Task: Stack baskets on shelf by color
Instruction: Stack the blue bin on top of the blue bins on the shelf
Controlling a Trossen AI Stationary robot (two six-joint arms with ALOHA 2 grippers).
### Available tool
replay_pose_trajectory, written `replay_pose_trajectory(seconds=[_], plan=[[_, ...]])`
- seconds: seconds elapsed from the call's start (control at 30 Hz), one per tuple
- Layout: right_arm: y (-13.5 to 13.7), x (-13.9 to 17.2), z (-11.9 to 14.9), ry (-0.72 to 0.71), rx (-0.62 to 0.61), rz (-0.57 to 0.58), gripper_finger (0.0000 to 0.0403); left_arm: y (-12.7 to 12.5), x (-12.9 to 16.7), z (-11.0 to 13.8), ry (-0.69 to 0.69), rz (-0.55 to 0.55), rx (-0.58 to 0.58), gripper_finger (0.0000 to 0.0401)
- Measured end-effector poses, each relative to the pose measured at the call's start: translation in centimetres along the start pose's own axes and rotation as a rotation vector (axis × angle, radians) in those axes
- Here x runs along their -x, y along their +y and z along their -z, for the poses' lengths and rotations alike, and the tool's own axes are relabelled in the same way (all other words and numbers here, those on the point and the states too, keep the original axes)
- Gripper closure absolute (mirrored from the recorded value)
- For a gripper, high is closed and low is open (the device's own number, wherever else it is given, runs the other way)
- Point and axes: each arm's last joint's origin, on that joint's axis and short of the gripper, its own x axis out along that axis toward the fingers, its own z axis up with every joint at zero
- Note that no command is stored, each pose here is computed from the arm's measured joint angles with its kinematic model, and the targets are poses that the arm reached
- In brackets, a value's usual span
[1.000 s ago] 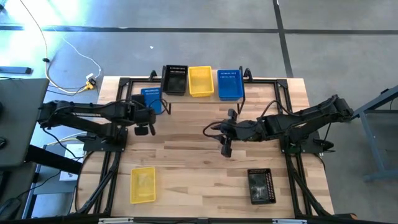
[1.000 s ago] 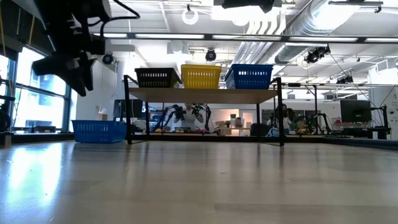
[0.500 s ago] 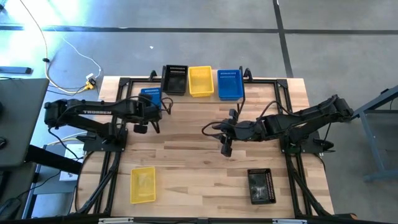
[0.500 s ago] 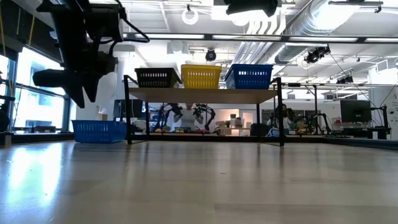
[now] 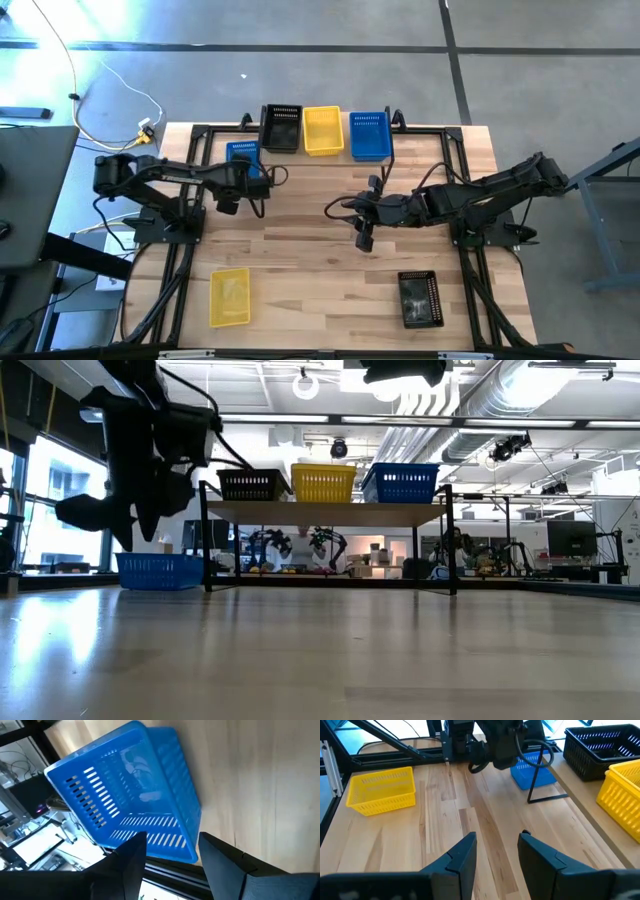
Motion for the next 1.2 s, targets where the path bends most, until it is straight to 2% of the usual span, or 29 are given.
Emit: replay_pose_trajectory(seconds=[0.83, 1.0, 1.2], plan=[[0.0, 0.0, 0.0, 0.000, -0.007, -0.001, 0.0273, -1.0, -2.8, -2.7, 0.075, 0.024, -0.010, 0.0232], [0.0, 0.0, 0.0, 0.000, -0.007, -0.001, 0.0273, -1.1, -3.1, -2.8, 0.092, 0.033, -0.014, 0.0268], [0.0, 0.0, 0.0, 0.000, -0.007, -0.001, 0.0273, -1.1, -3.1, -2.8, 0.096, 0.034, 0.000, 0.0347]])
